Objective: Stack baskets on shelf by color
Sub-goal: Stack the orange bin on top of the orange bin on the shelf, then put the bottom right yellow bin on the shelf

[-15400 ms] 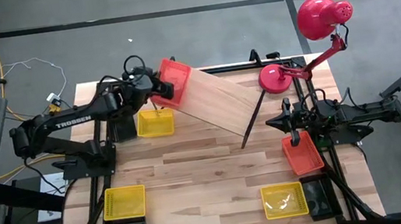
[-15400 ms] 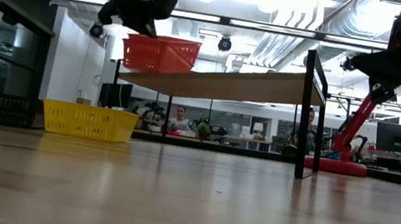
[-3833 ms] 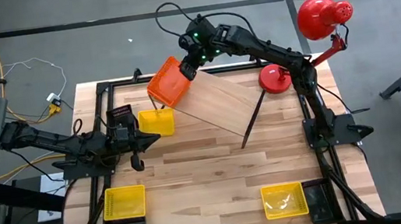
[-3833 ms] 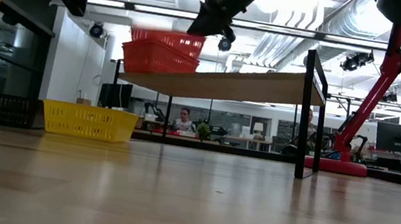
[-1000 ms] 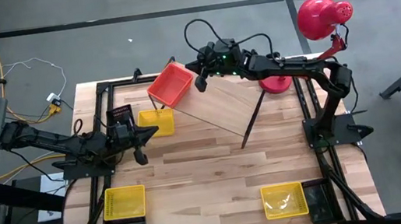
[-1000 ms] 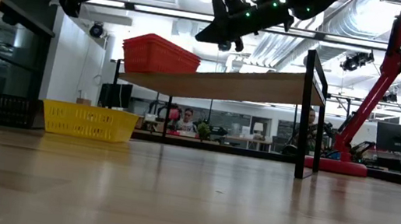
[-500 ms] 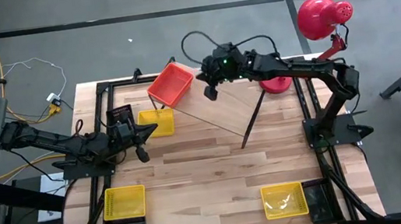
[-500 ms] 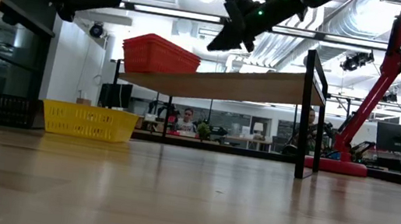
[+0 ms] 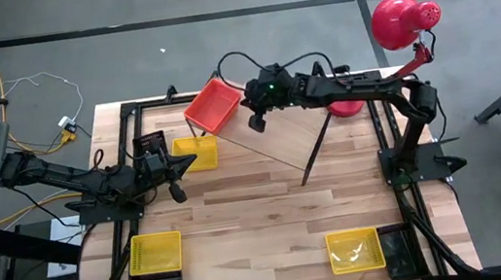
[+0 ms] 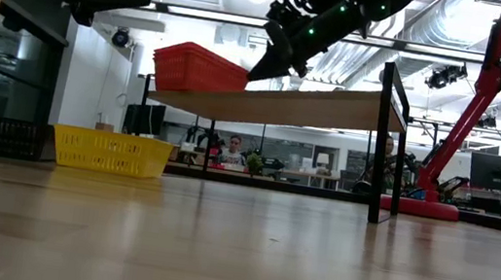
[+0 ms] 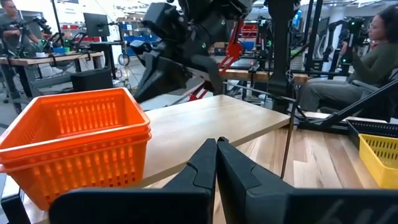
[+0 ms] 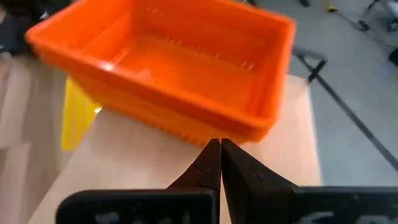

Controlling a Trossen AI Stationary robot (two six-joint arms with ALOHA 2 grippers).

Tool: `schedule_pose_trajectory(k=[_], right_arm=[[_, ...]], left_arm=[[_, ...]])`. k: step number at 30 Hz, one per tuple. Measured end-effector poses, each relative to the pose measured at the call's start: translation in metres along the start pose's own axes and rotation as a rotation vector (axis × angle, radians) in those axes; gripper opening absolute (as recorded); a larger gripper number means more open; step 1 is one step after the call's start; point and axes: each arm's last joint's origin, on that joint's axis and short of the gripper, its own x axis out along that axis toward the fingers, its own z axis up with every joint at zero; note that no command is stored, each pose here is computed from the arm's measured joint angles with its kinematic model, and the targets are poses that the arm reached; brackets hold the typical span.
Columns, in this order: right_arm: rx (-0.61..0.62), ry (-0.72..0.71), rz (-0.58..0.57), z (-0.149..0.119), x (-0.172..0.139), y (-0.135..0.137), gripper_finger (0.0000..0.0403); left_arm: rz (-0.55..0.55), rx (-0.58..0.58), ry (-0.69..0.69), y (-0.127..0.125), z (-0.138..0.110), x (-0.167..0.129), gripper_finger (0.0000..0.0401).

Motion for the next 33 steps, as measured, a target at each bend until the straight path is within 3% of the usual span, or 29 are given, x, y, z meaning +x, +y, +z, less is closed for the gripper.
schedule_pose_trajectory(k=[26, 33], right_arm=[[0.047, -0.044, -0.067, -0.001, 0.010, -0.007, 0.0000], [0.008, 0.082, -0.040, 0.001, -0.027, -0.004, 0.0000]], left_arm=[[-0.004, 0.001, 0.002, 0.000, 0.000, 0.000, 0.0000], [-0.005, 0.002, 0.007, 0.000, -0.001, 0.000, 0.0000]])
